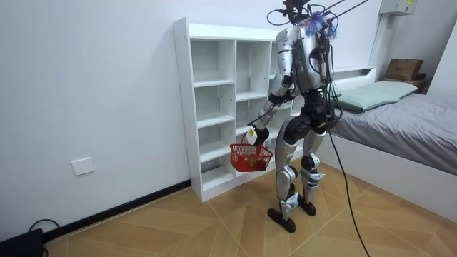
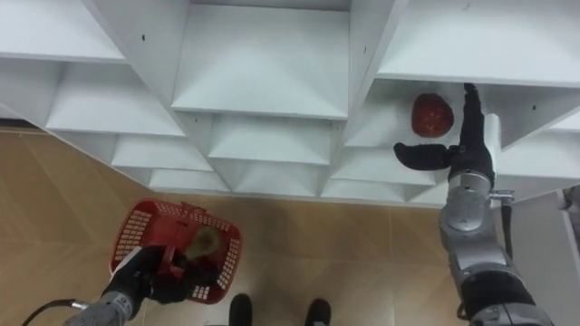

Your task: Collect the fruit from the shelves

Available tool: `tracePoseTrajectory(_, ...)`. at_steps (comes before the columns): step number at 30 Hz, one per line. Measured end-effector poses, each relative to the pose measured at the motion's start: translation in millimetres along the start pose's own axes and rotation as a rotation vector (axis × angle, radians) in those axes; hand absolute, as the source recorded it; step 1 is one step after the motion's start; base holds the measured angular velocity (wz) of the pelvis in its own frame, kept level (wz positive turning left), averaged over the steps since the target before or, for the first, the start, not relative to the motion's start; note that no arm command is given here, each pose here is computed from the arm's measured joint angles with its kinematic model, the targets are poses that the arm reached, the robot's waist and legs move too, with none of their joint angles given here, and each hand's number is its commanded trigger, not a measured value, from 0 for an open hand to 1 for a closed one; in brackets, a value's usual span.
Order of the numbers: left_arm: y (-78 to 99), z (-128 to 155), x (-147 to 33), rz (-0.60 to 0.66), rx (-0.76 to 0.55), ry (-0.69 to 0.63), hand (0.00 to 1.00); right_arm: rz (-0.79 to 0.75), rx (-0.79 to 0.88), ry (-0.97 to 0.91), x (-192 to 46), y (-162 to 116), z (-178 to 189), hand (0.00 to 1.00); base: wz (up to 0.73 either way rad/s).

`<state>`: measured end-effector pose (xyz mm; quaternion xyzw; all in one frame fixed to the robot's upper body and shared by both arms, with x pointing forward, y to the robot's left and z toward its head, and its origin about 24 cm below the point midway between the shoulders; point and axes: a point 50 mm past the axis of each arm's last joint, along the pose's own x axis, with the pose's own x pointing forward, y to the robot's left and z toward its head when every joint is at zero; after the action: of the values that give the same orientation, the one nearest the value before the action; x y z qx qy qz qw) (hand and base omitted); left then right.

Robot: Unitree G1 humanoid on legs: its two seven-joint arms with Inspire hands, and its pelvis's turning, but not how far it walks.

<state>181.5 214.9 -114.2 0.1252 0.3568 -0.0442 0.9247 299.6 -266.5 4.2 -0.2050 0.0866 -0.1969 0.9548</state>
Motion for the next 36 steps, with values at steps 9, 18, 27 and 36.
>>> tracePoseTrajectory(9,-4.8,8,5.0,-0.007,0.017,0.000,1.00,-0.035,0.012,0.035,2,-2,-2,0.00,-0.01)
tracePoseTrajectory(18,-6.5,17,8.8,0.004,0.030,-0.015,1.00,-0.049,0.020,0.026,5,-1,3,0.00,-0.02)
tracePoseTrajectory(27,-10.6,13,9.0,-0.003,0.016,0.006,1.00,-0.105,0.120,0.044,12,-3,13,0.00,0.00)
tracePoseTrajectory(36,-10.5,19,11.4,-0.007,0.022,-0.009,1.00,-0.087,0.139,0.012,18,-1,27,0.00,0.00)
